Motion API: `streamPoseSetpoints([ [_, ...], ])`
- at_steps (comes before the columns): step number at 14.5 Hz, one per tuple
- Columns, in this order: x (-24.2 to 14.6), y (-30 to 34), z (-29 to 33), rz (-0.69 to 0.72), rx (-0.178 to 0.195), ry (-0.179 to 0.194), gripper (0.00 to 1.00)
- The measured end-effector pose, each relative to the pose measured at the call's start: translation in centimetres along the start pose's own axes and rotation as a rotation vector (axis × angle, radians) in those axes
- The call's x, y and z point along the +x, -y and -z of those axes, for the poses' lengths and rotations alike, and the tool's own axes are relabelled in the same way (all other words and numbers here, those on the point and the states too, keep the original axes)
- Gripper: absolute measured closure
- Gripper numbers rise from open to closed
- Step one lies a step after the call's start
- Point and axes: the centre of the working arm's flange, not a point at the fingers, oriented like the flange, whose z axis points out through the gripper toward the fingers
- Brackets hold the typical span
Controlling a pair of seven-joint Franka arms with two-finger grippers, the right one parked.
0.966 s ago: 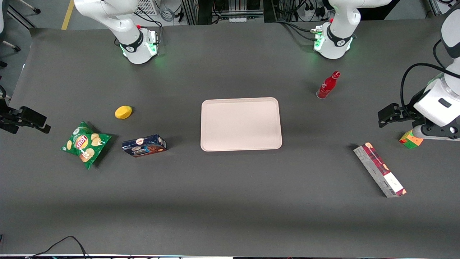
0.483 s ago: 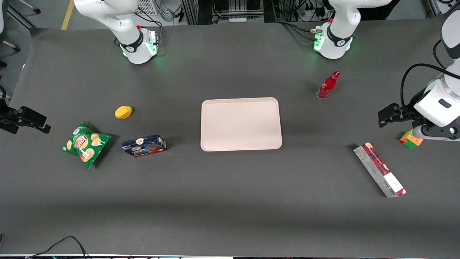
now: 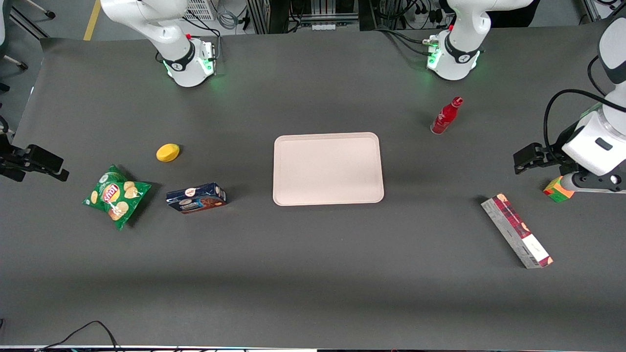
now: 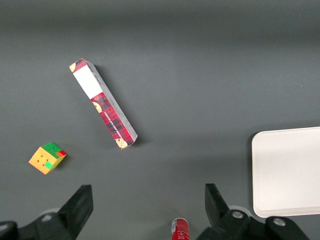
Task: Place red cookie box on tray
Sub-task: 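Move the open left gripper over the red-plaid cookie box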
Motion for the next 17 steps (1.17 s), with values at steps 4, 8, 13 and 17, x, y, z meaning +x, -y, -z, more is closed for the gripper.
streamPoseSetpoints([
  [4, 0.7, 2.3, -2.7, 0.061, 0.007, 0.05, 0.0],
  [8, 2.8, 7.2, -9.2, 0.147, 0.021, 0.085, 0.0],
  [13, 4.8, 10.1, -16.7, 0.365, 0.029, 0.097, 0.0],
  [17, 5.8, 9.8, -18.9, 0.649, 0.018, 0.069, 0.0],
])
